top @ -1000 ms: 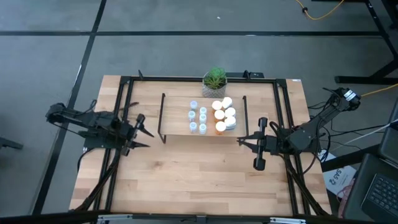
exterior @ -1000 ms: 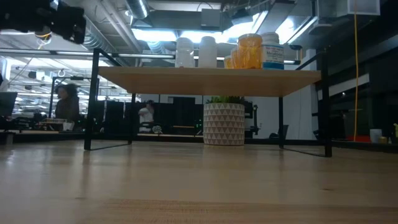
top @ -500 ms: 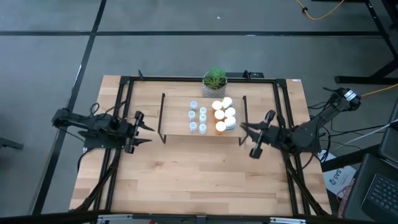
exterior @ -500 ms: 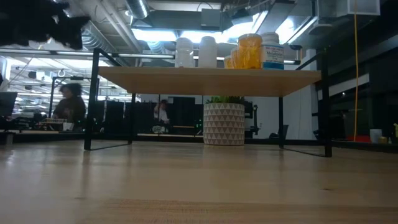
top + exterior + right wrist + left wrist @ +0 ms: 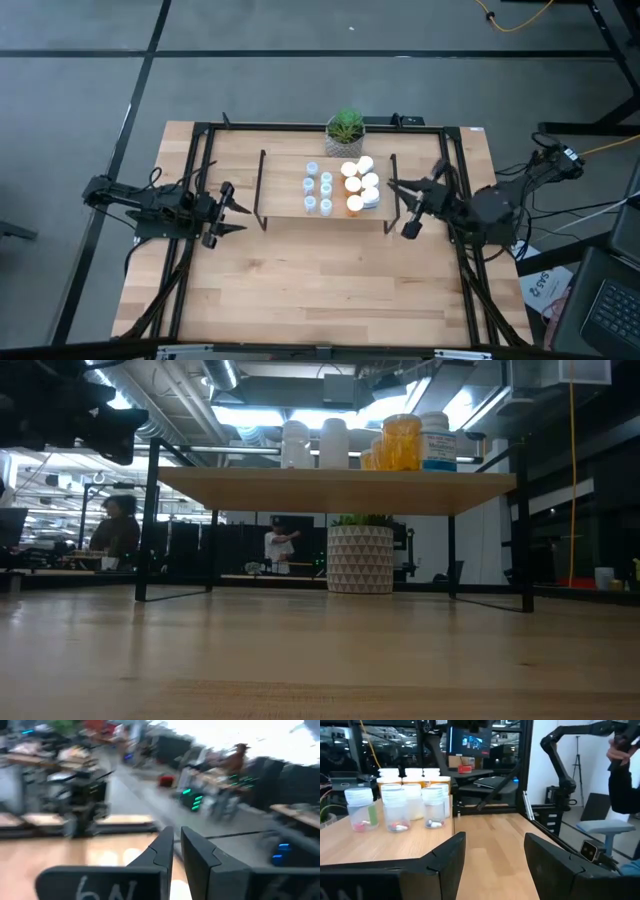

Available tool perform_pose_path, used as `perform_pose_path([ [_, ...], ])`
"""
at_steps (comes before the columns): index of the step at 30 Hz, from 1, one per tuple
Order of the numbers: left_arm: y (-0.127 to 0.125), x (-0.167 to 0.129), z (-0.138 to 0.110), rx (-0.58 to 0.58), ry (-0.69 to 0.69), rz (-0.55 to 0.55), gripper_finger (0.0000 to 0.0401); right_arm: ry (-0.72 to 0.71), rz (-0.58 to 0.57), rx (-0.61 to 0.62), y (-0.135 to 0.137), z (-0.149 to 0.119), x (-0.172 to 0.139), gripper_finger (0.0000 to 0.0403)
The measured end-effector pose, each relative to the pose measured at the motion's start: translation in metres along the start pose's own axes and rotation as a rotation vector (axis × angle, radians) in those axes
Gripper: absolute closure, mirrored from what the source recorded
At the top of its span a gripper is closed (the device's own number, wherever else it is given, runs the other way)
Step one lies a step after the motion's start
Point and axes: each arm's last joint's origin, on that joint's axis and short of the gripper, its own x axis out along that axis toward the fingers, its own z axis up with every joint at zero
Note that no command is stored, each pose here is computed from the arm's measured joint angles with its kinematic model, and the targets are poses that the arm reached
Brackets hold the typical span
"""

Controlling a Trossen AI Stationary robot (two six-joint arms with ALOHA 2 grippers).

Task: Pick and place medicine bottles onto shelf by color
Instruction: Adjust the orange pill bottles on the shelf

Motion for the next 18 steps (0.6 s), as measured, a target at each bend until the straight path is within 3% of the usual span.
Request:
perform_pose_path([
  [6, 0.000, 0.000, 0.000, 0.013, 0.000, 0.005, 0.0205, 0.233, 0.343, 0.068, -0.016, 0.005, 0.018, 0.0364],
  [11, 0.000, 0.000, 0.000, 0.013, 0.001, 0.005, 0.0205, 0.349, 0.369, 0.104, -0.032, 0.020, 0.045, 0.0364],
  [18, 0.000, 0.000, 0.000, 0.013, 0.002, 0.005, 0.0205, 0.495, 0.404, 0.019, -0.043, 0.040, 0.093, 0.0365],
])
